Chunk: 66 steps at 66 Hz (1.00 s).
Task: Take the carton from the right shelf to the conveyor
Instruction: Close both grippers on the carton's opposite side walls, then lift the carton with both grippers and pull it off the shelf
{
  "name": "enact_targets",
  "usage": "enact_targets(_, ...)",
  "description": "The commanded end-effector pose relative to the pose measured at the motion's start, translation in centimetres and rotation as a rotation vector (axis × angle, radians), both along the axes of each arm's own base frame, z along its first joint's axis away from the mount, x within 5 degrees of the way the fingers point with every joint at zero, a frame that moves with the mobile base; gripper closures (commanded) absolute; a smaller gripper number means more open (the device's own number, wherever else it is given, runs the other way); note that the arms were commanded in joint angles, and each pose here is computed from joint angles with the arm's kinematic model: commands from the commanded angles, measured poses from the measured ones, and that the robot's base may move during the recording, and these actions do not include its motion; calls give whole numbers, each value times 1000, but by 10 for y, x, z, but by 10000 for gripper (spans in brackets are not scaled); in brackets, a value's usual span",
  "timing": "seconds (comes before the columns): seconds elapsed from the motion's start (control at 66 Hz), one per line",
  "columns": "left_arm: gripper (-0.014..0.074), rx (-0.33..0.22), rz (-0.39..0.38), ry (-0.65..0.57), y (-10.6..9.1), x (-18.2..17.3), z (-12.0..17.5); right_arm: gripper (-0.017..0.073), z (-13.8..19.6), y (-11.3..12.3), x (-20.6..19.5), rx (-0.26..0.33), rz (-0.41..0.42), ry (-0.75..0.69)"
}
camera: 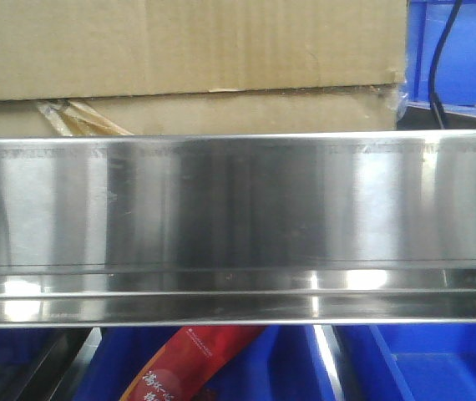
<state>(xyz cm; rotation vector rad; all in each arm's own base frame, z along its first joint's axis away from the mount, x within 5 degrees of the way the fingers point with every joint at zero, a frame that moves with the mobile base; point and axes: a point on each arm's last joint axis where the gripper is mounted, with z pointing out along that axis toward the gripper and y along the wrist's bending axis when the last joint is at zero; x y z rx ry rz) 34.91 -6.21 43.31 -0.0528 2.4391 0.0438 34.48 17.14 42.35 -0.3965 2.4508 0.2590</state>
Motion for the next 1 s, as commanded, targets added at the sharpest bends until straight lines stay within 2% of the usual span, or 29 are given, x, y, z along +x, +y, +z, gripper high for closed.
enact_targets(0.0, 66, -2, -6, 5, -1, 5, -4, -1, 4, -1, 0, 0, -4, -26)
enact_targets(0.121, 69, -11, -9, 14, -3, 7, -7, 24, 2, 0, 2, -2, -4, -22)
enact_targets(0.227, 120, -11, -9, 14, -3, 7, -7, 172, 2, -1, 2, -4, -5, -23)
enact_targets(0.273, 193, -10, -11, 14, -3, 7, -7, 310, 2, -1, 2, -5, -6, -24)
enact_targets(0.334, 311, -8, -10, 14, -2, 7, -7, 435, 2, -1, 2, -5, -6, -24)
enact_targets(0.379, 434, -4, -9, 13, -2, 7, -7, 564, 2, -1, 2, -5, -6, -24)
enact_targets(0.424, 547, -4, -9, 13, -2, 7, -7, 639, 2, -1, 2, -5, -6, -24)
enact_targets(0.44, 602, -4, -9, 13, -2, 7, -7, 644, 2, -1, 2, -5, -6, -24)
enact_targets(0.47, 644, -4, -9, 13, -2, 7, -7, 634, 2, -1, 2, -7, -6, -25)
enact_targets(0.546, 589, -4, -9, 13, -2, 7, -7, 622, 2, -1, 2, -9, -7, -26)
enact_targets(0.773, 605, -5, -9, 11, -2, 6, -6, 624, 7, -3, -1, -10, -9, -39)
enact_targets(0.985, 605, -33, -16, -84, 3, -25, 28, 624, 40, -19, -25, -1, -25, -135)
